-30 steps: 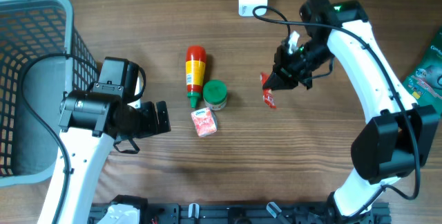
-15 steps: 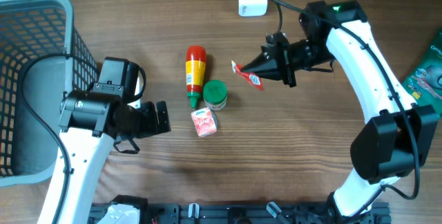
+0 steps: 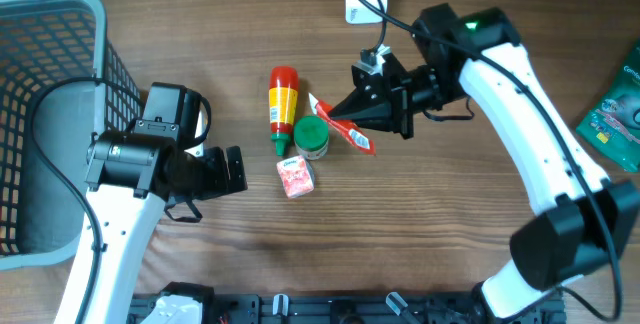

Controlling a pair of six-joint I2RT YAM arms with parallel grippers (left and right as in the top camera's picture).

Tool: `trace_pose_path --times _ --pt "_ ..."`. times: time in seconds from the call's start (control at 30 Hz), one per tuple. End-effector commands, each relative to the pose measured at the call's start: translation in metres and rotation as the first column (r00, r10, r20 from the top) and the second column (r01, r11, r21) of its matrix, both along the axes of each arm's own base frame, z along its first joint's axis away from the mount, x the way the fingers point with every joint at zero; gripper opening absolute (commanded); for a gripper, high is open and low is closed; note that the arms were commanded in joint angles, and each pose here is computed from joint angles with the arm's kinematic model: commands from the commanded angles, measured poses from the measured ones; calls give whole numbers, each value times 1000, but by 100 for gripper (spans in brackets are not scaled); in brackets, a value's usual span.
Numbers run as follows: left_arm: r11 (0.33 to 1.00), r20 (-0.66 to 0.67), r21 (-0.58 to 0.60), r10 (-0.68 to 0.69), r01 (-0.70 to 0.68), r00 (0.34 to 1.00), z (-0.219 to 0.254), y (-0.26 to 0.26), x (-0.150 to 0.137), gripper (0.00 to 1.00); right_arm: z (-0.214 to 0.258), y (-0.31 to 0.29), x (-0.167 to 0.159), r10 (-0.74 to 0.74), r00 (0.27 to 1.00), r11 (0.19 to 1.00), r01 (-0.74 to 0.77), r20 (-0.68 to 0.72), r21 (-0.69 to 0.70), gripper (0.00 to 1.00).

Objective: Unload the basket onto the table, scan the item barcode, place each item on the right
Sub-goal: 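Lift the Nescafe stick and hold it in front of the scanner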

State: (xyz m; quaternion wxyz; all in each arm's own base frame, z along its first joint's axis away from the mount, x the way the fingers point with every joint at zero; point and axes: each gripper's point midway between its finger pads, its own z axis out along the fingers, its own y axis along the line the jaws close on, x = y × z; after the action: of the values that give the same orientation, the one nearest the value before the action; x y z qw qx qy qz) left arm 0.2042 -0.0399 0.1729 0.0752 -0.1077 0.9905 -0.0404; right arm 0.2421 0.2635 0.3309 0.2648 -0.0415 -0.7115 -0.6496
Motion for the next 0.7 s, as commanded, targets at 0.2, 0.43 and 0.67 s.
trace_pose_path --times 0.2,0.43,0.67 --pt "1000 2 11 10 -10 1000 0 1 -1 100 -135 -75 69 -154 943 472 332 294 -817 4" --pt "1000 2 11 10 -10 1000 0 1 -1 100 -136 -119 145 -255 759 143 642 599 -753 4" --pt "1000 2 11 10 -10 1000 0 2 -1 100 -108 -141 235 -251 442 -61 880 861 -470 4"
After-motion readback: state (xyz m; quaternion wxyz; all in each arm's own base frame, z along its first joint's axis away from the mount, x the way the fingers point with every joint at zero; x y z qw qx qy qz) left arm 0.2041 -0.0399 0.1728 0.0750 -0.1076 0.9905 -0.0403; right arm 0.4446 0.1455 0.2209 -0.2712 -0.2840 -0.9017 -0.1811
